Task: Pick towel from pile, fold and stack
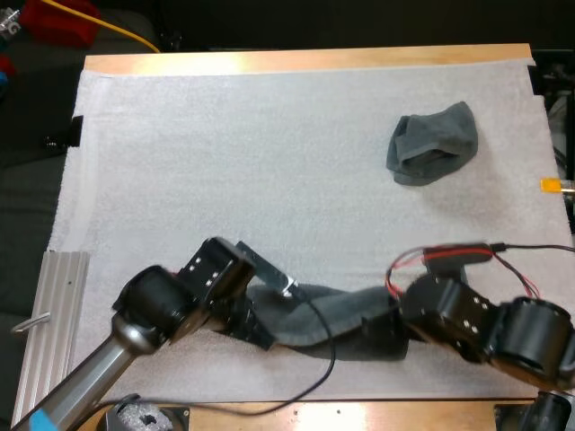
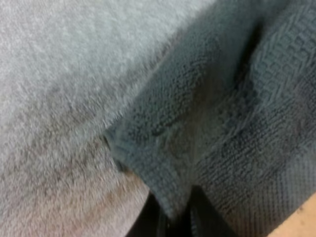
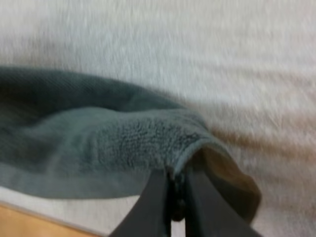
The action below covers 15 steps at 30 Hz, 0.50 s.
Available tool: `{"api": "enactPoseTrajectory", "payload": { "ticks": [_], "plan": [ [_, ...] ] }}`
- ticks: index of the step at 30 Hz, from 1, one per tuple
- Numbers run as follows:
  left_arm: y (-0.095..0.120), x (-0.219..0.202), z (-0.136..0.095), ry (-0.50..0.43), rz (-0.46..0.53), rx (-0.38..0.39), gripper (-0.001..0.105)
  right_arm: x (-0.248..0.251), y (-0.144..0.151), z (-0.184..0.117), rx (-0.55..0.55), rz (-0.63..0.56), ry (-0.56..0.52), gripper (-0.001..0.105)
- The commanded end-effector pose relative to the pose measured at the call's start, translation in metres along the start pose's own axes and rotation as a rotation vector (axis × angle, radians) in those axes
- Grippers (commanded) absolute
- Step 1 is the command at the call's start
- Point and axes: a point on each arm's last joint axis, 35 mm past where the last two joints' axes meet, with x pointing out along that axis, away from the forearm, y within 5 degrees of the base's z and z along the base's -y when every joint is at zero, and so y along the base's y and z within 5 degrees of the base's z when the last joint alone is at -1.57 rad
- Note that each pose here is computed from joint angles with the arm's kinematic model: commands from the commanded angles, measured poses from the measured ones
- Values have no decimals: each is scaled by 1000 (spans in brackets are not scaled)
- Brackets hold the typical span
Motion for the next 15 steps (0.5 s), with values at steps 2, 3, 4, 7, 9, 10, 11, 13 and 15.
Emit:
{"api": "enactPoseTrajectory", "payload": {
  "ticks": [2, 3, 4, 7, 9, 10, 11, 13, 15],
  "plan": [
    [5, 10, 9, 19, 8, -23, 0, 10, -4, 12, 6, 18, -7, 1],
    [8, 14, 13, 31, 12, -37, 0, 15, -7, 16, 15, 20, 1, 1],
    [11, 18, 15, 39, 16, -52, 0, 20, -10, 19, 20, 19, 5, 1],
    [23, 30, 26, 63, -15, -104, 0, 35, -20, 30, 54, 22, 11, 1],
    [33, 39, 34, 79, -97, -154, 0, 46, -27, 38, 90, 32, 21, 1],
    [37, 42, 36, 87, -123, -176, 0, 51, -30, 40, 104, 38, 27, 1],
    [42, 47, 40, 94, -157, -205, 0, 58, -35, 44, 128, 51, 39, 1],
    [50, 54, 45, 102, -209, -245, 0, 68, -42, 48, 160, 73, 61, 1],
    [60, 64, 50, 118, -273, -304, 0, 80, -48, 52, 190, 88, 82, 1]
  ]
}}
